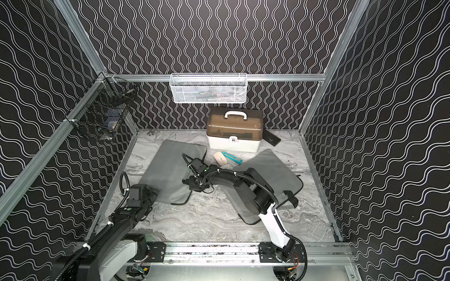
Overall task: Put the mouse into the laptop bag
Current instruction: Unzip the zipper on the zippered laptop bag.
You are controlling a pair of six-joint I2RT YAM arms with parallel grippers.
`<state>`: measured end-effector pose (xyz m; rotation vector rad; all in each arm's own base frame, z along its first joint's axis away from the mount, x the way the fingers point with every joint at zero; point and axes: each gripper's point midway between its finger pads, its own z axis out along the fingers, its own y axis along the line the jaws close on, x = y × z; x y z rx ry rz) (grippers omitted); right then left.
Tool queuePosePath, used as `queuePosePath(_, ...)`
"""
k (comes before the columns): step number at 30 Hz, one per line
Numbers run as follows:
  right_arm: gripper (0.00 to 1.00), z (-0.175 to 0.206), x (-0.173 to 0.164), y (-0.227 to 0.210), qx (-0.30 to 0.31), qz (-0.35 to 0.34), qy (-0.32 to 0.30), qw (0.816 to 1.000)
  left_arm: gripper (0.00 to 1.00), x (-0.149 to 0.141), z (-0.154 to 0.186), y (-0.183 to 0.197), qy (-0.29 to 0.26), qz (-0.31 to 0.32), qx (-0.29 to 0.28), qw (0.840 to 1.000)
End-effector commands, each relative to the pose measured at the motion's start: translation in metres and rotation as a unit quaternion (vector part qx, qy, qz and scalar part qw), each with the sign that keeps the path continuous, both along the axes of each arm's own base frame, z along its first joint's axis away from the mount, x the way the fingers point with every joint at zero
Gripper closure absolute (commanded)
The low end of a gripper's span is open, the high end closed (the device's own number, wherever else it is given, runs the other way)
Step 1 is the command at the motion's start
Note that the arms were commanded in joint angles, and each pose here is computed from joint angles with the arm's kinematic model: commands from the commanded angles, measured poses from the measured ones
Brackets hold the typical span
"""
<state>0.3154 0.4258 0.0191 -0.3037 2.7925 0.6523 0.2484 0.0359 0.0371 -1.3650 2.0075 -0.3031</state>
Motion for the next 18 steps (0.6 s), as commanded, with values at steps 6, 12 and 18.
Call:
queuePosePath(6, 1.0, -0.001, 0.009, 0.008, 0.021, 0.013, 0.019, 1.0, 0.03, -0.008, -0.015, -0.029, 0.016, -0.04, -0.077, 0.996)
queuePosePath(12, 1.0, 0.011, 0.013, 0.018, 0.037, 0.019, 0.018, 0.999, 0.08, 0.01, -0.018, -0.032, -0.004, -0.047, -0.085, 0.995)
queuePosePath(18, 1.0, 0.017, 0.011, 0.023, 0.045, 0.028, 0.017, 0.998, 0.67, 0.03, -0.024, -0.026, -0.02, -0.037, -0.072, 0.997)
